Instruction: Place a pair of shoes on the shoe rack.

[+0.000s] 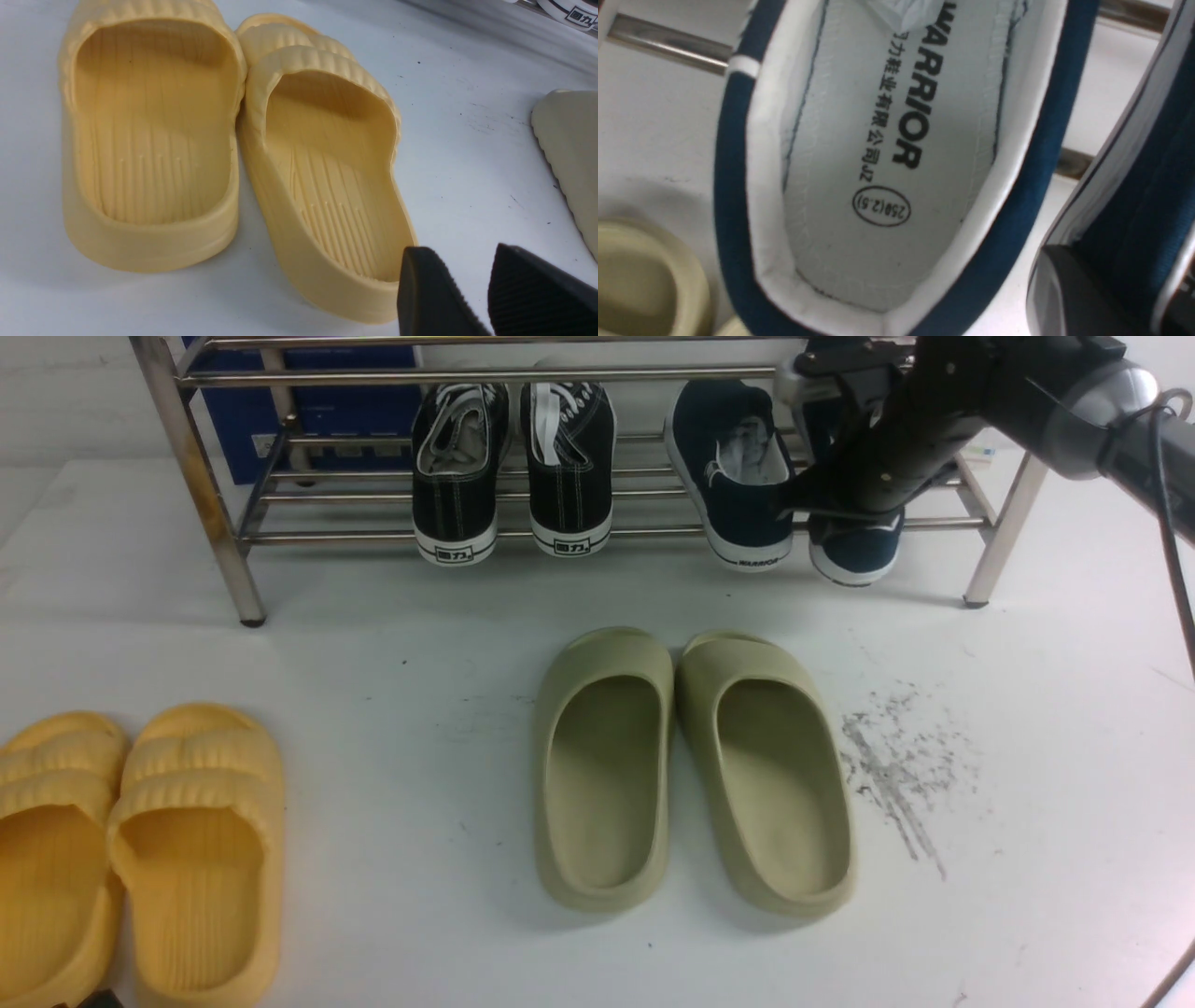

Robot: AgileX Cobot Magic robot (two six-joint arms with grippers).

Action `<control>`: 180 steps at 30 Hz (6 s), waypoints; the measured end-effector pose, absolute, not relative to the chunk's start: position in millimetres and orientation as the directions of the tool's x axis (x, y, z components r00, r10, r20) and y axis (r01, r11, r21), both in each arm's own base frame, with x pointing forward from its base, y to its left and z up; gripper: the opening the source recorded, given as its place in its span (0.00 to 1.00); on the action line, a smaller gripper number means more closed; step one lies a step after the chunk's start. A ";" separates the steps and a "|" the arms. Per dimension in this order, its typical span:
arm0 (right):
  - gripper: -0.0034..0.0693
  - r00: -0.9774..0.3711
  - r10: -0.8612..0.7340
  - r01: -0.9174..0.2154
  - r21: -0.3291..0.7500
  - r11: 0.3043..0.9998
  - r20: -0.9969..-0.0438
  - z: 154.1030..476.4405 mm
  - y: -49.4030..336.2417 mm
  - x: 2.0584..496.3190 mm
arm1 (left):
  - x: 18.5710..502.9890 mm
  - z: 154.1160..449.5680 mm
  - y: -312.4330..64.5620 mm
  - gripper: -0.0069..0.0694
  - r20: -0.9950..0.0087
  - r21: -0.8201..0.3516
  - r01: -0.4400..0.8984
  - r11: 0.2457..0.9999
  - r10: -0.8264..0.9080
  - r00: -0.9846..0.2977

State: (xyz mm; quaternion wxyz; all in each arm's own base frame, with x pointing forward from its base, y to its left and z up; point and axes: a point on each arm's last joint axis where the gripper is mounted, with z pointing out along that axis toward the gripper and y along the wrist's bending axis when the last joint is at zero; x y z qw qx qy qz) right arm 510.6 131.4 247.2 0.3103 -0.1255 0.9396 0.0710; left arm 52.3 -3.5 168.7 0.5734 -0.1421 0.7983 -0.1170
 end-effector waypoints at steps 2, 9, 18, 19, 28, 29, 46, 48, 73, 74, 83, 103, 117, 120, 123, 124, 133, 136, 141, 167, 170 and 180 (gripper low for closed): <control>0.10 -0.766 -0.193 -0.280 0.048 0.959 -0.614 247.9 131.2 511.9 | 52.3 168.7 -3.5 0.37 -0.882 -0.350 -0.093 0.932 -0.361 -0.302; 0.10 -0.746 -0.195 -0.281 0.035 0.959 -0.637 254.9 130.8 514.1 | 52.3 168.7 -3.5 0.37 -0.882 -0.350 -0.093 0.932 -0.361 -0.302; 0.11 -0.734 -0.195 -0.284 0.033 0.958 -0.650 262.9 131.2 514.9 | 52.3 168.7 -3.5 0.39 -0.882 -0.350 -0.093 0.932 -0.361 -0.302; 0.11 -0.734 -0.196 -0.285 0.033 0.958 -0.651 262.9 131.2 515.0 | 52.3 168.7 -3.5 0.39 -0.882 -0.350 -0.093 0.932 -0.361 -0.302; 0.12 -0.731 -0.214 -0.298 0.021 0.954 -0.648 261.7 131.2 515.1 | 52.3 168.7 -3.5 0.40 -0.882 -0.350 -0.093 0.932 -0.361 -0.302; 0.12 -0.732 -0.215 -0.299 0.021 0.954 -0.647 261.6 131.2 515.0 | 52.3 168.7 -3.5 0.40 -0.882 -0.350 -0.093 0.932 -0.361 -0.302; 0.16 -0.745 -0.218 -0.306 0.034 0.951 -0.630 259.8 132.2 513.4 | 52.3 168.7 -3.5 0.40 -0.882 -0.350 -0.093 0.932 -0.361 -0.302; 0.21 -0.746 -0.217 -0.307 0.037 0.951 -0.629 259.8 132.4 513.3 | 52.3 168.7 -3.5 0.40 -0.882 -0.350 -0.093 0.932 -0.361 -0.302; 0.37 -0.727 -0.240 -0.323 0.012 0.946 -0.644 290.2 129.1 502.7 | 52.3 168.7 -3.5 0.40 -0.882 -0.350 -0.093 0.932 -0.361 -0.302; 0.37 -0.725 -0.240 -0.323 0.012 0.946 -0.645 291.2 129.0 502.4 | 52.3 168.7 -3.5 0.40 -0.882 -0.350 -0.093 0.932 -0.361 -0.302; 0.41 -0.790 -0.250 -0.331 0.047 0.942 -0.560 348.5 120.4 456.7 | 52.3 168.7 -3.5 0.40 -0.882 -0.350 -0.093 0.932 -0.361 -0.302; 0.07 -0.865 -0.140 -0.209 0.093 0.974 -0.482 251.8 113.5 438.7 | 52.3 168.7 -3.5 0.40 -0.882 -0.350 -0.093 0.932 -0.361 -0.302; 0.09 -0.780 -0.119 -0.172 0.027 0.985 -0.614 231.8 111.4 463.4 | 52.3 168.7 -3.5 0.40 -0.882 -0.350 -0.093 0.932 -0.361 -0.302; 0.10 -0.782 -0.121 -0.172 0.025 0.985 -0.612 231.7 111.2 463.2 | 52.3 168.7 -3.5 0.40 -0.882 -0.350 -0.093 0.932 -0.361 -0.302; 0.10 -0.809 -0.123 -0.168 0.025 0.986 -0.575 234.0 110.0 457.9 | 52.3 168.7 -3.5 0.40 -0.882 -0.350 -0.093 0.932 -0.361 -0.302; 0.10 -0.809 -0.123 -0.168 0.025 0.986 -0.575 234.0 110.0 457.9 | 52.3 168.7 -3.5 0.40 -0.882 -0.350 -0.093 0.932 -0.361 -0.302; 0.11 -0.870 -0.161 -0.215 0.066 0.974 -0.466 319.7 100.8 394.4 | 52.3 168.7 -3.5 0.40 -0.882 -0.350 -0.093 0.932 -0.361 -0.302; 0.11 -0.853 -0.158 -0.226 0.080 0.971 -0.497 365.5 92.2 352.7 | 52.3 168.7 -3.5 0.40 -0.882 -0.350 -0.093 0.932 -0.361 -0.302; 0.11 -0.834 -0.139 -0.216 0.085 0.973 -0.534 393.7 77.1 292.2 | 52.3 168.7 -3.5 0.40 -0.882 -0.350 -0.093 0.932 -0.361 -0.302; 0.08 -0.874 -0.105 -0.185 0.124 0.975 -0.475 362.7 52.5 182.7 | 52.3 168.7 -3.5 0.40 -0.882 -0.350 -0.093 0.932 -0.361 -0.302; 0.04 -0.840 -0.149 -0.232 0.096 0.968 -0.522 360.5 52.4 183.7 | 52.3 168.7 -3.5 0.40 -0.882 -0.350 -0.093 0.932 -0.361 -0.302; 0.04 -0.477 -0.059 -0.124 0.001 0.992 -0.877 280.3 11.9 106.1 | 52.3 168.7 -3.3 0.40 -0.882 -0.350 -0.097 0.932 -0.362 -0.300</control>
